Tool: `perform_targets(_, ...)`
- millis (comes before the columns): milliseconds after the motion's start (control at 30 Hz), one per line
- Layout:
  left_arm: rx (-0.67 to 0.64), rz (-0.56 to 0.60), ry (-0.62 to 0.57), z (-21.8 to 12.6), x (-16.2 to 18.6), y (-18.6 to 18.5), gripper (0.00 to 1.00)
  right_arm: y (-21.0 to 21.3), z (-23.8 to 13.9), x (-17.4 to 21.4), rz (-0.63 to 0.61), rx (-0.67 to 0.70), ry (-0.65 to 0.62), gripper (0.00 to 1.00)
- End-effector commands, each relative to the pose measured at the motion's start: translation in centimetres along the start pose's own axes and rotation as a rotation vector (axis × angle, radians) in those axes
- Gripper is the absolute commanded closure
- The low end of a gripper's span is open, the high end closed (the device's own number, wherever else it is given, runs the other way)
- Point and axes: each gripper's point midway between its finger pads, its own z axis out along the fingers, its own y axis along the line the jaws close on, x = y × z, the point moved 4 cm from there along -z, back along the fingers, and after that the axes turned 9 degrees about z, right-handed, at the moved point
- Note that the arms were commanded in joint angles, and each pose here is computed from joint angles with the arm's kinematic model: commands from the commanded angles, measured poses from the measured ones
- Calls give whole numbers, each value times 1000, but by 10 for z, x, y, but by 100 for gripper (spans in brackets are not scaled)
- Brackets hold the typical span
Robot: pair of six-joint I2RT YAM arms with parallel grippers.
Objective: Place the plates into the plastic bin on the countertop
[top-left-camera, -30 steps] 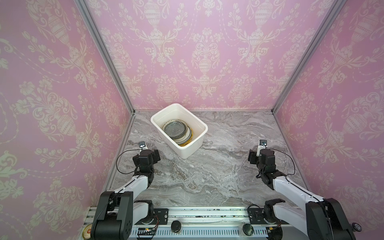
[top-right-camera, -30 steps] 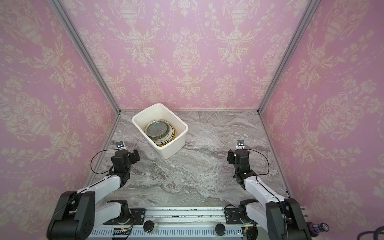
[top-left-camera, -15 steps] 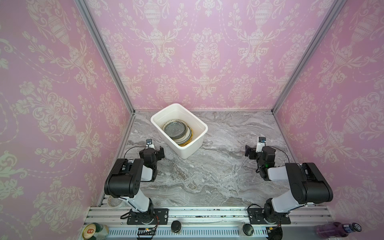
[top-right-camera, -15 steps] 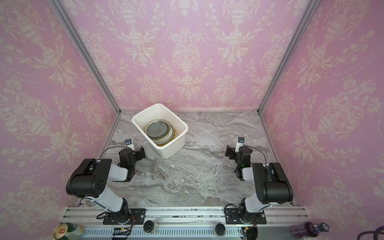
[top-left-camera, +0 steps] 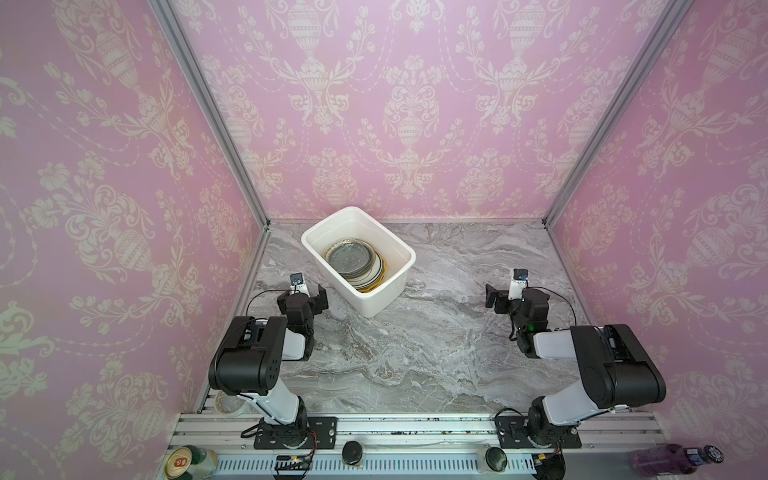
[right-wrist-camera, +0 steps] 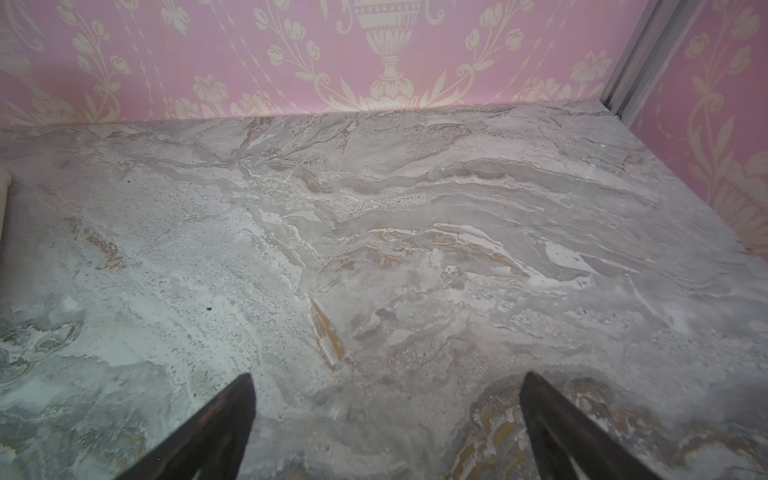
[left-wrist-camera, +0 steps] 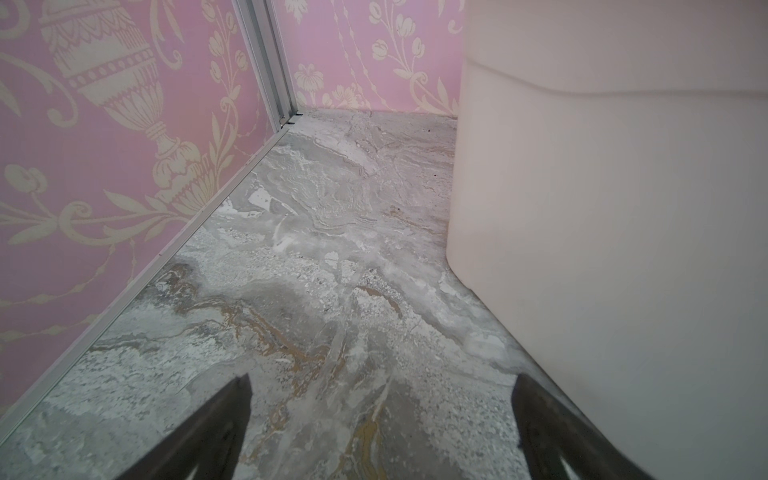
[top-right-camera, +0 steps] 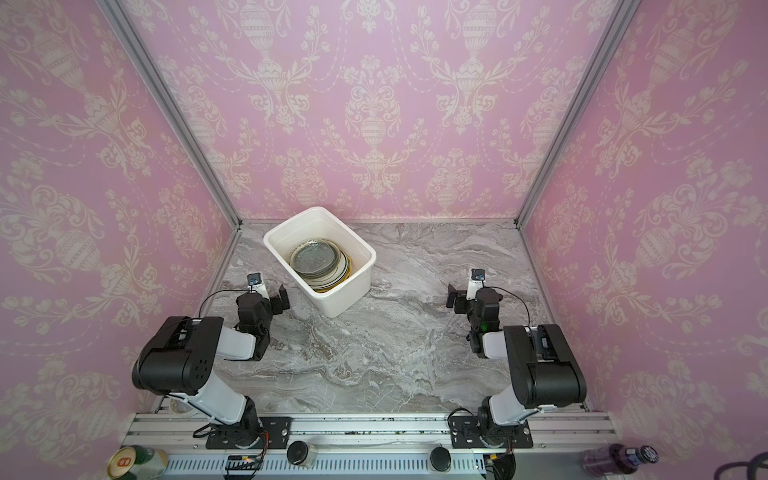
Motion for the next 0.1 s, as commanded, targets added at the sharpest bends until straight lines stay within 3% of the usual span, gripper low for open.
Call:
perform_targets(0, -16, 16, -17, 2, -4, 4, 1, 5, 3, -3, -17, -32, 0, 0)
perform_targets(67, -14, 17, -15, 2, -4, 4, 1, 5, 2, -4, -19, -31, -5, 0)
